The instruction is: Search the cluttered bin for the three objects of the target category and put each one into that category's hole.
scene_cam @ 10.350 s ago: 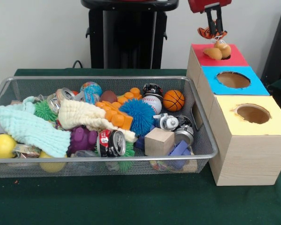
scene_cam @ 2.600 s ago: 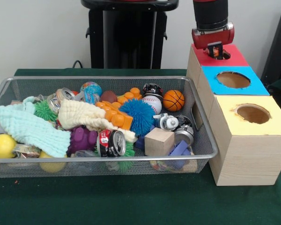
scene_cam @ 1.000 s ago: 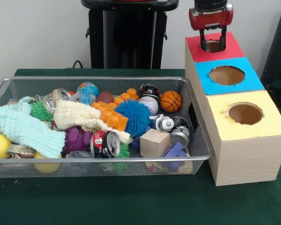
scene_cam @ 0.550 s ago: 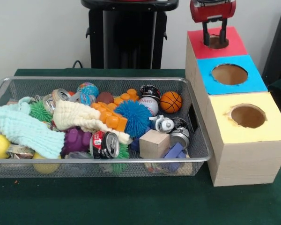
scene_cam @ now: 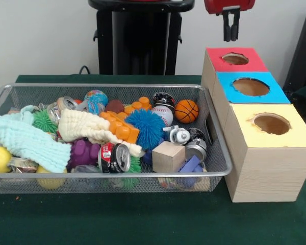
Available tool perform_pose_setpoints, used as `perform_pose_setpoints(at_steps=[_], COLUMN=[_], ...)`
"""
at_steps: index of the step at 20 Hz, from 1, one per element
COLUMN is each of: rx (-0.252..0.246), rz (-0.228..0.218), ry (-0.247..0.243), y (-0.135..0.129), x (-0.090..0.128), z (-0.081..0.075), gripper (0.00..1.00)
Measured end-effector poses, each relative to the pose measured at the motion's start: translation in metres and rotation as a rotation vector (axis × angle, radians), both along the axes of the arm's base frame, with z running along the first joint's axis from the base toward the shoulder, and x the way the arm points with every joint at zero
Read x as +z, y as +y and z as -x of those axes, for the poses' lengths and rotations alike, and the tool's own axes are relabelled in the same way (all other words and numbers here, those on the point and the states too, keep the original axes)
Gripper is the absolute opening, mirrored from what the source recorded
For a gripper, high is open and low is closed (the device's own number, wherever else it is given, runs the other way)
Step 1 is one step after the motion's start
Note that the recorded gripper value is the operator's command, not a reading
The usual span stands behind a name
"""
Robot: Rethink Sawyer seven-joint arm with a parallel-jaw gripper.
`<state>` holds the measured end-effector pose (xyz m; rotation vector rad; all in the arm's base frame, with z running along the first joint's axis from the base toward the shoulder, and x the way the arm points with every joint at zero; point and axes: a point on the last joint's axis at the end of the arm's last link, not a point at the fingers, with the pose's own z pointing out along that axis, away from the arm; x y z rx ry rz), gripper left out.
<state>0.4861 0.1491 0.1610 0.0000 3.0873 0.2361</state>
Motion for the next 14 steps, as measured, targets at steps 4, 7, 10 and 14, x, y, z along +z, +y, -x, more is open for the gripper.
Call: perform_pose_setpoints(at_steps=[4, 7, 10, 14], rx=[0.0, 0.024, 0.081, 0.178], rz=[0.009, 0.034, 0.081, 0.167], ry=[-0.022, -0.04, -0.056, -0.085], y=[-0.003, -0.008, -0.014, -0.025], x=[0.006, 0.011, 0.017, 0.027], z=[-0.006, -0.011, -0.016, -0.027], gripper=[0.0, 0.0, 0.0, 0.0])
